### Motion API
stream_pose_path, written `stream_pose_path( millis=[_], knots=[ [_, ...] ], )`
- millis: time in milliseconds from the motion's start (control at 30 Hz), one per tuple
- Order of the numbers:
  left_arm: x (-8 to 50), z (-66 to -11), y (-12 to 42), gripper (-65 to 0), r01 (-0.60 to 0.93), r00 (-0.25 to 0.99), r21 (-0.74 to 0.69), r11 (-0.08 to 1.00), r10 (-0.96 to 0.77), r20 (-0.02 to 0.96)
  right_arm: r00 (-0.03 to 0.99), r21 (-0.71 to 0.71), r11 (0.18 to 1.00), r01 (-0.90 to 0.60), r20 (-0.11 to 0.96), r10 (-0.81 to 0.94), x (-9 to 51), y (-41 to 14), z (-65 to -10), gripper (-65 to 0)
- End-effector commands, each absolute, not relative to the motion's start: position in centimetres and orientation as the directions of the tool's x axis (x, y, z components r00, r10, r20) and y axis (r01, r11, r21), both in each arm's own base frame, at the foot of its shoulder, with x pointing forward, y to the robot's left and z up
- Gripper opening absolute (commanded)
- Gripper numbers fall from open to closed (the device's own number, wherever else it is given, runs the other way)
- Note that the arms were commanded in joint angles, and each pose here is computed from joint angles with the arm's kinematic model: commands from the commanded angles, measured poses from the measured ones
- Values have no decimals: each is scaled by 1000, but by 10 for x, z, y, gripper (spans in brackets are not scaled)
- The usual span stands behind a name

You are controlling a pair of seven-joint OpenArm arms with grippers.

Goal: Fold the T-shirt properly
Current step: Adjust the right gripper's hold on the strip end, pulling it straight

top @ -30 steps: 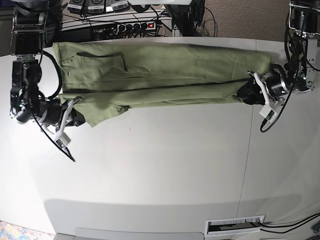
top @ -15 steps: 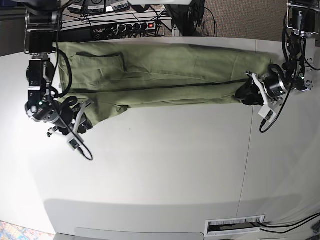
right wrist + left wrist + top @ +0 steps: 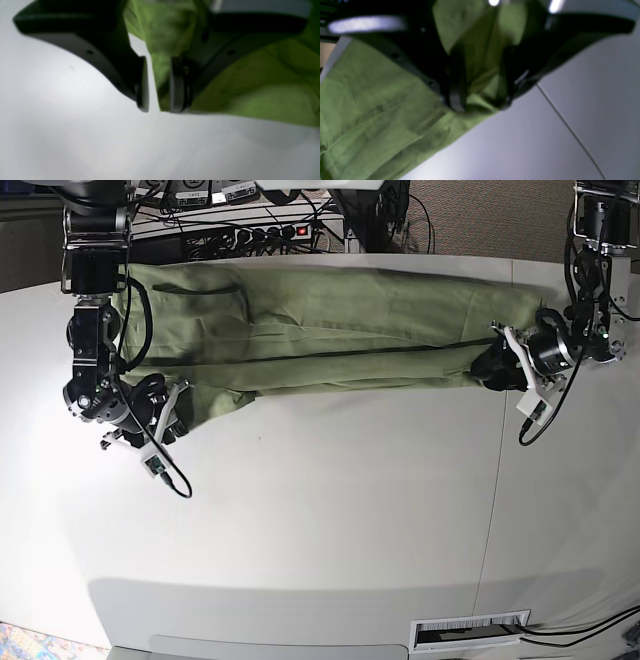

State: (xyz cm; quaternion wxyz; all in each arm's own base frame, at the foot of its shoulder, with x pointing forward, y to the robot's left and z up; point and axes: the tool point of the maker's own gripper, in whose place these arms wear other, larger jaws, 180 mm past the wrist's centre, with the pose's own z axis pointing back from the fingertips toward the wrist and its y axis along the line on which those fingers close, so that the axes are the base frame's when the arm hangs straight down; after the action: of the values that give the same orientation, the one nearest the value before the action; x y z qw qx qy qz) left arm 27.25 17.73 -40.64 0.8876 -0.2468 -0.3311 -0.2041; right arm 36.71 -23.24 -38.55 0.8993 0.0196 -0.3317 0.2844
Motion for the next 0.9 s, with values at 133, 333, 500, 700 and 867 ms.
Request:
stream_pose_path(
  millis=[133,333,500,700,867],
  knots=[
    [268,-413,186,-411,529,715,-269,805,-251,652,665,-116,869,-481,598,448,371,-251,-395,-492],
    [268,-413,186,-411,529,715,-269,805,-251,653,731,6,891,-454,574,369,358,-244,-407,-496],
    [268,-413,186,-411,528,715,-269,805,-252,652,777,81,892,-445,530,340,350,-239,-408,-639],
    [267,-415,189,-411,532,715,-253,808,-269,645,778,138,890,-435,555,294,355,-238,-395,-650],
    [267,-415,189,-411,532,715,-253,808,-269,646,790,219,879,-423,565,239,352,-236,-385,-650]
  ],
)
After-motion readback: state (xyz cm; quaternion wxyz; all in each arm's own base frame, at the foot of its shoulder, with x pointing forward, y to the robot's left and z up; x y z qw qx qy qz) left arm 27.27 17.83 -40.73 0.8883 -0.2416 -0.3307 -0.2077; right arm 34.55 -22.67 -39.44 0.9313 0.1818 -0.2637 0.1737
